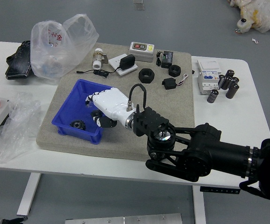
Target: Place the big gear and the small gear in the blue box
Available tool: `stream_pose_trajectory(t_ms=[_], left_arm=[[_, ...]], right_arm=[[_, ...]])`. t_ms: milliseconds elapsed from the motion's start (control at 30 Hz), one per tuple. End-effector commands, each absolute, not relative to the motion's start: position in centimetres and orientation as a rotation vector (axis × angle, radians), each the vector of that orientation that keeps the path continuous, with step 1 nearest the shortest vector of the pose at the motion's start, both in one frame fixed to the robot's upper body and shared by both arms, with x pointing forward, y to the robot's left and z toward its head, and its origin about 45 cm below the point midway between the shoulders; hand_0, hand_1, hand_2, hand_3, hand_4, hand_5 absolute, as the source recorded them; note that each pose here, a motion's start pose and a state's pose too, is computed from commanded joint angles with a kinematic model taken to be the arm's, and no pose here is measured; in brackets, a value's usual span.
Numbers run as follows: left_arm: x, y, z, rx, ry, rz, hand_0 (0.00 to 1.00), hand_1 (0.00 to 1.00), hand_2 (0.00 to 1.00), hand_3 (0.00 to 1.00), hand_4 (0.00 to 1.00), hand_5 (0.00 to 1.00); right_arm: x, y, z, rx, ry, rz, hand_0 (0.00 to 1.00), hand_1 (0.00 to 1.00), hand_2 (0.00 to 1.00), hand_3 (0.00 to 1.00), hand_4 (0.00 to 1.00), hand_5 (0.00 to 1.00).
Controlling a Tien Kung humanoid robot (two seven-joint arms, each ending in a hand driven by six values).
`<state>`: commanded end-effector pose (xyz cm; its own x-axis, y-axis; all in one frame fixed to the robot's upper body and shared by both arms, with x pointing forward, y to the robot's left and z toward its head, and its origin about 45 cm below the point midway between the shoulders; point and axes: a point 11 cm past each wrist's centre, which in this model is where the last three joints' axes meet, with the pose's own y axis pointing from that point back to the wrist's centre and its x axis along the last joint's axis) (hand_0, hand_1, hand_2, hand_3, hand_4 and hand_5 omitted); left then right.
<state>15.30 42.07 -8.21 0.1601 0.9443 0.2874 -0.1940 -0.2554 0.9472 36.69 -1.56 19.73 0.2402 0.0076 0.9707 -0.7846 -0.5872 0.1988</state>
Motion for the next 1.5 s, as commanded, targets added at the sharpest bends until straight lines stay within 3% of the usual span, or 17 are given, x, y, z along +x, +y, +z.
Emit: stream_pose_trajectory(t_ms=[267,300,467,500,667,700,867,900,1067,1100,1267,1300,1467,1500], left_arm=[[15.5,41.7,-8.3,1.350,0.804,1.333,0.647,0.610,0.600,0.633,0.738,0.465],[15.5,41.7,-8.3,1.349,0.804,1.334,0.648,0.611,0.599,0.628,0.730,0.452],[15.6,41.4,-8.3,1.343,0.806,1.334,0.648,0.611,0.599,0.628,0.730,0.452],[15.6,41.4,-8.4,1.341,0.807,1.335,0.647,0.610,0.598,0.625,0.726,0.446],[15.7,41.6,-8.2,1.340,0.810,1.346,0.647,0.610,0.598,0.625,0.726,0.446],[15.8,41.7,-8.2,1.340,0.812,1.351,0.647,0.610,0.597,0.623,0.724,0.438],[16.2,42.0,-7.9,1.343,0.818,1.368,0.647,0.610,0.597,0.623,0.724,0.438],[16.3,42.0,-7.9,1.342,0.818,1.370,0.647,0.610,0.592,0.623,0.717,0.410],[16.4,42.2,-7.8,1.332,0.811,1.382,0.647,0.610,0.592,0.623,0.717,0.410],[16.4,42.2,-7.8,1.331,0.809,1.385,0.647,0.610,0.590,0.632,0.717,0.405],[16.5,42.6,-7.7,1.331,0.802,1.397,0.647,0.610,0.590,0.632,0.717,0.405],[16.4,42.6,-7.7,1.331,0.802,1.397,0.647,0.610,0.588,0.633,0.712,0.385],[16.4,42.7,-7.7,1.330,0.801,1.401,0.647,0.610,0.588,0.633,0.712,0.385],[16.3,42.7,-7.7,1.330,0.801,1.402,0.648,0.610,0.588,0.634,0.713,0.385]], right_arm=[[36.7,-2.0,20.3,1.860,-0.781,1.379,0.564,0.953,0.998,0.998,0.830,0.421],[36.8,-2.3,20.6,1.886,-0.812,1.357,0.490,0.842,0.975,0.998,0.830,0.435],[37.3,-5.5,21.9,2.067,-1.002,1.165,0.490,0.842,0.975,0.998,0.830,0.435],[37.4,-6.4,22.0,2.102,-1.040,1.120,0.440,0.657,0.705,0.754,0.817,0.443],[38.7,-12.3,24.5,2.198,-1.382,0.970,0.440,0.657,0.705,0.754,0.817,0.443],[38.8,-13.6,25.1,2.200,-1.452,0.957,0.481,0.610,0.639,0.631,0.805,0.477],[39.1,-18.8,26.4,2.214,-1.707,0.855,0.481,0.610,0.639,0.631,0.805,0.477],[39.0,-20.0,26.2,2.229,-1.736,0.816,0.549,0.628,0.645,0.634,0.799,0.466],[38.0,-24.8,25.0,2.308,-1.865,0.621,0.549,0.628,0.645,0.634,0.799,0.466],[37.8,-25.5,24.7,2.318,-1.886,0.592,0.652,0.647,0.650,0.632,0.792,0.479],[36.1,-29.7,23.1,2.342,-2.078,0.404,0.652,0.647,0.650,0.632,0.792,0.479],[35.8,-30.3,22.8,2.336,-2.111,0.376,0.521,0.622,0.639,0.631,0.785,0.497],[34.6,-33.7,21.7,2.277,-2.318,0.211,0.521,0.622,0.639,0.631,0.785,0.497],[34.6,-33.9,21.7,2.273,-2.338,0.195,0.478,0.595,0.615,0.627,0.782,0.503]])
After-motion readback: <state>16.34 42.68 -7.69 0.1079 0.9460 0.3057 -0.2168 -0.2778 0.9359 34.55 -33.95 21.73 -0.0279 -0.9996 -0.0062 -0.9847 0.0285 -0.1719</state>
